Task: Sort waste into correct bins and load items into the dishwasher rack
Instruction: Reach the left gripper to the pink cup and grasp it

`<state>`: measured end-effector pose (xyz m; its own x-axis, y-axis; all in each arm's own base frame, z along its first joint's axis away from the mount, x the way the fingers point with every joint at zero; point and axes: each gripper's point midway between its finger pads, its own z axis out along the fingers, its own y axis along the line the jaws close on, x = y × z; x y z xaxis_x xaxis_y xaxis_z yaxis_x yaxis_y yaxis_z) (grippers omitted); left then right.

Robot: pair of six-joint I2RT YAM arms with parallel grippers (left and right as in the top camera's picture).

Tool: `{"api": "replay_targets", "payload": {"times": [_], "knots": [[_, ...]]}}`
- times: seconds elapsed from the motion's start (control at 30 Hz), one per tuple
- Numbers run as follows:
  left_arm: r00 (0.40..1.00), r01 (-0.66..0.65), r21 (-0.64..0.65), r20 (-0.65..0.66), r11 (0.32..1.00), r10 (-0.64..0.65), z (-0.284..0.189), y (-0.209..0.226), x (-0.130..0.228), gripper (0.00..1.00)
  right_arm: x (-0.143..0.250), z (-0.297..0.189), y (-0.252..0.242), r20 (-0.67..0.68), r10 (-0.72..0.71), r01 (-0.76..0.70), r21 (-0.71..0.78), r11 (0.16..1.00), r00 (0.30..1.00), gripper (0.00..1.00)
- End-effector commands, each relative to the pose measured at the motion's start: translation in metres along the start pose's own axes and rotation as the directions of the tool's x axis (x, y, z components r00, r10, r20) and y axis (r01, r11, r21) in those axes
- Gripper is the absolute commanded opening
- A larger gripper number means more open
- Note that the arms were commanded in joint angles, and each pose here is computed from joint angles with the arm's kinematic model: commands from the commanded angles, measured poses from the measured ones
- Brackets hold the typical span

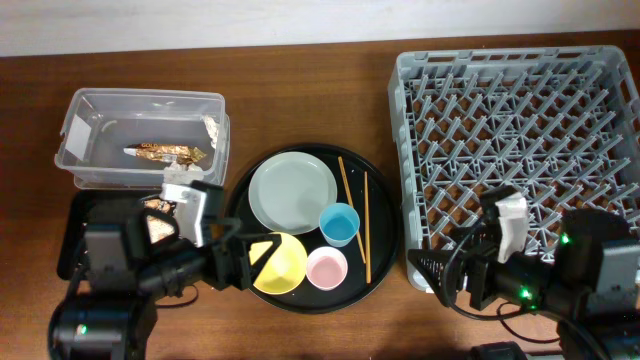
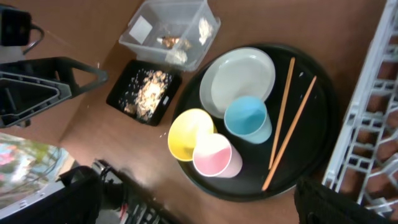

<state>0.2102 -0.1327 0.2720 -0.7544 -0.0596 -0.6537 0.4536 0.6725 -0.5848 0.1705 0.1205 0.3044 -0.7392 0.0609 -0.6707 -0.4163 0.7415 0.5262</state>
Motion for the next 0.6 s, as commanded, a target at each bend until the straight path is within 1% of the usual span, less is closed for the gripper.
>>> {"api": "replay_targets", "payload": {"times": [0.0, 0.03, 0.07, 0.1, 0.13, 0.17, 0.2, 0.23, 0.27, 0.33, 0.4, 0.53, 0.57], "knots": [[0.986, -0.001, -0.052, -0.168, 0.999, -0.008, 0.022, 0.006, 0.026, 0.92, 0.009, 0.001, -0.012, -0.056, 0.051, -0.048, 0.058, 0.997, 0.997, 1.00], [0.969, -0.040, -0.119, -0.248, 0.992, 0.009, 0.035, 0.014, 0.040, 0.89, 0.016, 0.001, -0.022, -0.079, 0.084, -0.075, 0.117, 0.990, 0.993, 1.00], [0.957, -0.061, -0.162, -0.288, 0.985, 0.012, 0.043, 0.019, 0.047, 0.84, 0.021, 0.000, -0.029, -0.090, 0.110, -0.094, 0.160, 0.983, 0.990, 1.00], [0.947, -0.086, -0.209, -0.322, 0.974, 0.015, 0.052, 0.024, 0.053, 0.84, 0.026, -0.002, -0.036, -0.101, 0.136, -0.114, 0.204, 0.972, 0.985, 0.99], [0.930, -0.142, -0.262, -0.366, 0.955, 0.038, 0.065, 0.030, 0.060, 0.82, 0.030, -0.004, -0.041, -0.112, 0.149, -0.120, 0.238, 0.964, 0.982, 0.98], [0.915, -0.185, -0.300, -0.399, 0.936, 0.053, 0.077, 0.035, 0.065, 0.79, 0.033, -0.005, -0.044, -0.120, 0.158, -0.123, 0.256, 0.959, 0.980, 0.98], [0.898, -0.225, -0.341, -0.436, 0.913, 0.059, 0.091, 0.041, 0.072, 0.75, 0.035, -0.005, -0.044, -0.124, 0.161, -0.125, 0.257, 0.958, 0.979, 0.98], [0.869, -0.256, -0.380, -0.493, 0.889, 0.040, 0.108, 0.048, 0.087, 0.66, 0.035, -0.005, -0.044, -0.126, 0.162, -0.126, 0.257, 0.958, 0.979, 0.98], [0.852, -0.262, -0.406, -0.524, 0.875, 0.012, 0.116, 0.054, 0.097, 0.62, 0.035, -0.005, -0.044, -0.126, 0.163, -0.126, 0.257, 0.958, 0.979, 0.98], [0.828, -0.277, -0.446, -0.560, 0.851, -0.024, 0.129, 0.066, 0.109, 0.59, 0.037, -0.005, -0.044, -0.132, 0.168, -0.129, 0.259, 0.957, 0.977, 0.98], [0.807, -0.274, -0.472, -0.587, 0.838, -0.067, 0.150, 0.079, 0.122, 0.50, 0.040, -0.006, -0.044, -0.140, 0.175, -0.134, 0.261, 0.956, 0.975, 0.98], [0.810, -0.250, -0.480, -0.580, 0.841, -0.091, 0.166, 0.085, 0.127, 0.32, 0.041, -0.006, -0.044, -0.144, 0.179, -0.136, 0.262, 0.955, 0.973, 0.98], [0.812, -0.244, -0.475, -0.577, 0.846, -0.090, 0.167, 0.083, 0.126, 0.23, 0.041, -0.006, -0.044, -0.144, 0.178, -0.136, 0.262, 0.955, 0.973, 0.98]]}}
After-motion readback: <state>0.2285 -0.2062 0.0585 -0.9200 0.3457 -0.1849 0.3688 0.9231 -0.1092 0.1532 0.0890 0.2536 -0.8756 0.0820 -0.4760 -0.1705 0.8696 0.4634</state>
